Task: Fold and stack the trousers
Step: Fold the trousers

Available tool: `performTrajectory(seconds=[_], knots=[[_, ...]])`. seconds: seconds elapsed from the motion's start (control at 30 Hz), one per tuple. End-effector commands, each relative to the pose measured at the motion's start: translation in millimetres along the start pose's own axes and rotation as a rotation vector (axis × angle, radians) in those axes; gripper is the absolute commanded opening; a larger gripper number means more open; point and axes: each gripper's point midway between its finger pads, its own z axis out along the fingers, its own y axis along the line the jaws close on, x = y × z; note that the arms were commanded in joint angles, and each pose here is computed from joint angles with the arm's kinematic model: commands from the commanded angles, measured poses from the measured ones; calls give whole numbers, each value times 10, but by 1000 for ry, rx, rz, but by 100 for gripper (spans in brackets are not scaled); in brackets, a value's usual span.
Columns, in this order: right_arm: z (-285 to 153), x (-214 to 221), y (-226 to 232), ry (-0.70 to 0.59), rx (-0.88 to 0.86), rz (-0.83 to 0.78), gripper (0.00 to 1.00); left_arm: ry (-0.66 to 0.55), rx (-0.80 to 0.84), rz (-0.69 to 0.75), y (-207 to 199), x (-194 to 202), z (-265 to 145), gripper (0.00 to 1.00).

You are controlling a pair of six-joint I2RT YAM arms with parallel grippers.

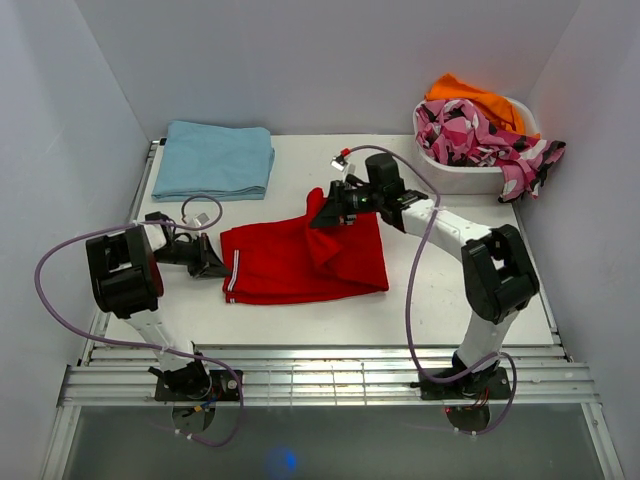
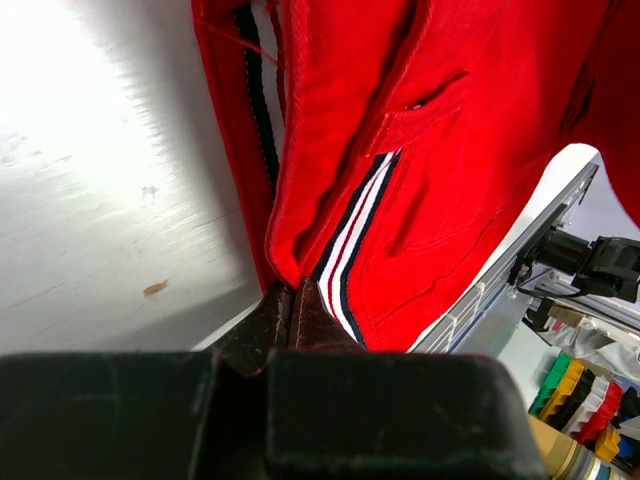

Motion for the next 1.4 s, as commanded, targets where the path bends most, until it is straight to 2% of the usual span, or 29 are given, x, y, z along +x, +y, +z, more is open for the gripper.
performTrajectory(seconds=[0.0,0.3,0.57,0.9,1.37], knots=[[252,-404,305,-99,-49,-88,8,3,58,6,-122,14,101,0],[865,-169,173,-45,-69,-2,8,30,55,24,-202,53,207,0],[1214,32,207,-6,-75,45,8,30,40,24,-199,59,211,0],[1556,284,272,46,-76,99,8,25,26,12,-185,62,223,0],[1830,354,253,48,-48,220,8,34,20,3,-206,97,249,0]])
